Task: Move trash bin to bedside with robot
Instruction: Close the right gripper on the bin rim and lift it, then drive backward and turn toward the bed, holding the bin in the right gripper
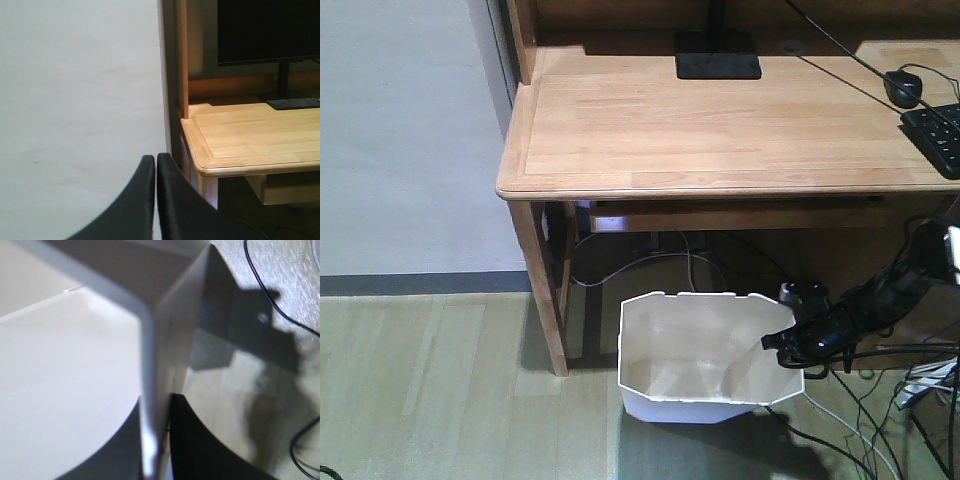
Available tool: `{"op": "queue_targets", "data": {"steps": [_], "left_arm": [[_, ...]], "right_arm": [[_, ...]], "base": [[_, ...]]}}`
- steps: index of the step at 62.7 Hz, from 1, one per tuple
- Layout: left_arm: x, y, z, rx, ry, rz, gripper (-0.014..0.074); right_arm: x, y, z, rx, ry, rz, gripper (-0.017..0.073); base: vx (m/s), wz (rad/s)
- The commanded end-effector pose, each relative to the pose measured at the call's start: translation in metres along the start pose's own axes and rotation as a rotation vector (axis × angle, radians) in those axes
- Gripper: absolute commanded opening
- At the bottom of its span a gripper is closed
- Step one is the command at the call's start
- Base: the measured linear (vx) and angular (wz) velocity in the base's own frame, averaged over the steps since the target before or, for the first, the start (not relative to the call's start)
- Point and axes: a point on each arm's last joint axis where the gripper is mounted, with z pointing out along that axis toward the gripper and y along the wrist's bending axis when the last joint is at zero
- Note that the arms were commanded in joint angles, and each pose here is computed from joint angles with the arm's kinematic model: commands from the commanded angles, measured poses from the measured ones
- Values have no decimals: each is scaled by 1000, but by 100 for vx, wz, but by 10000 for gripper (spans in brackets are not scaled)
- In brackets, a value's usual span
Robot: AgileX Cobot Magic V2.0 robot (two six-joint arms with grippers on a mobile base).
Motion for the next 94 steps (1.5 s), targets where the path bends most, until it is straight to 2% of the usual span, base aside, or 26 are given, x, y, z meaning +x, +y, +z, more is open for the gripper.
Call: {"op": "queue_targets", "data": {"steps": [1, 11, 20, 36, 68, 94], "left_arm": [[-3, 0, 0, 0, -70, -23, -6], [-3, 0, 0, 0, -70, -23, -6], [-3, 0, 0, 0, -70, -23, -6], [-3, 0, 0, 0, -70, -23, -6], [-3, 0, 0, 0, -70, -23, -6], [-3, 0, 0, 0, -70, -23, -6]], "right_arm": [[-21, 26, -56, -306, -137, -67, -3], [-7, 30, -97, -515, -205, -49, -3], [8, 35, -125, -616, -204, -37, -3], [18, 42, -144, -563, -193, -36, -3], [18, 47, -148, -634, -201, -41, -3], [18, 47, -148, -635, -201, -42, -3]], "base": [[0, 0], [0, 0], [0, 0], [0, 0], [0, 0], [0, 0]]}}
